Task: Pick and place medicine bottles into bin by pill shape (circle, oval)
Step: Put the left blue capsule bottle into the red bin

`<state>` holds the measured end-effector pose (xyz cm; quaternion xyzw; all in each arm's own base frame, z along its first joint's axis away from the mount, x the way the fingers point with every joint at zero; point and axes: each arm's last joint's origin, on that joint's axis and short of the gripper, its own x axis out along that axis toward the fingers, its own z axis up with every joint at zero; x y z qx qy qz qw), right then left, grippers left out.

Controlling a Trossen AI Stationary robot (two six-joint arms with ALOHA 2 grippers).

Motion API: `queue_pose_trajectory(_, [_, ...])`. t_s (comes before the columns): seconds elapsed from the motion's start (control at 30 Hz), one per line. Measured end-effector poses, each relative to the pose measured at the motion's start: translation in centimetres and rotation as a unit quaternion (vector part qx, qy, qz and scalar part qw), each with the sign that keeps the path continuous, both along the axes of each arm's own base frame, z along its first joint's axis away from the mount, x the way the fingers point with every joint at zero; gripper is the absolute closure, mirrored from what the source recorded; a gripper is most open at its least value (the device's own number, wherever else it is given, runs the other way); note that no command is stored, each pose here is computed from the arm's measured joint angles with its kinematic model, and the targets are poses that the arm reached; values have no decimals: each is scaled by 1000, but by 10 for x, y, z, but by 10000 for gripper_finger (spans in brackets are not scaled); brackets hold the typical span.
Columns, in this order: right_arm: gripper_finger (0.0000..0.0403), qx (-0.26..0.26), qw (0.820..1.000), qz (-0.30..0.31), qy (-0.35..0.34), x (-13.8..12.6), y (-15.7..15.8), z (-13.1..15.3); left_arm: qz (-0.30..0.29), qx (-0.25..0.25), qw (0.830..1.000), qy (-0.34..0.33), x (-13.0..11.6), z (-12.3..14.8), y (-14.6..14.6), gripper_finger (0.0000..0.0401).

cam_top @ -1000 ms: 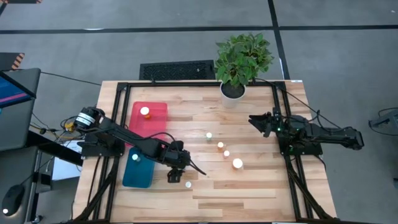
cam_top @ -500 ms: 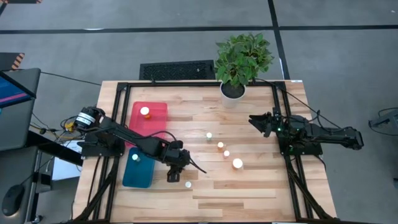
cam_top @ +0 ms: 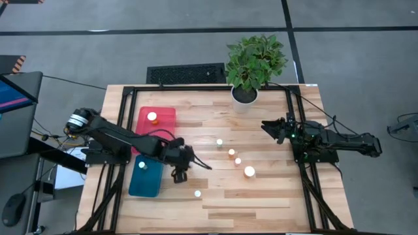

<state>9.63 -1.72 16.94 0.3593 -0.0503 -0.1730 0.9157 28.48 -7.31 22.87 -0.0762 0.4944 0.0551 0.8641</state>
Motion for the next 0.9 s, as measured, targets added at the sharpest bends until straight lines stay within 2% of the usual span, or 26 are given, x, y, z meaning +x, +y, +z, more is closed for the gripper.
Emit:
queue_pose_trajectory(0.13, [127, 0, 1000, 0, 0, 0, 0, 0, 83, 17, 996, -23, -25, 31, 23, 286])
queue_pose_trajectory(0.27, [127, 0, 1000, 0, -2, 0, 0, 0, 187, 40, 981, -39, -58, 57, 51, 280])
queue_pose_trajectory(0.47, [127, 0, 1000, -1, -3, 0, 0, 1, 299, 52, 953, 2, -97, 70, 91, 277])
queue_pose_trajectory(0.63, [127, 0, 1000, -1, -4, 0, 0, 1, 326, 90, 940, 34, -96, 65, 120, 276])
queue_pose_trajectory(0.9, [127, 0, 1000, -1, -6, 0, 0, 1, 369, 100, 921, 76, -78, 42, 158, 276])
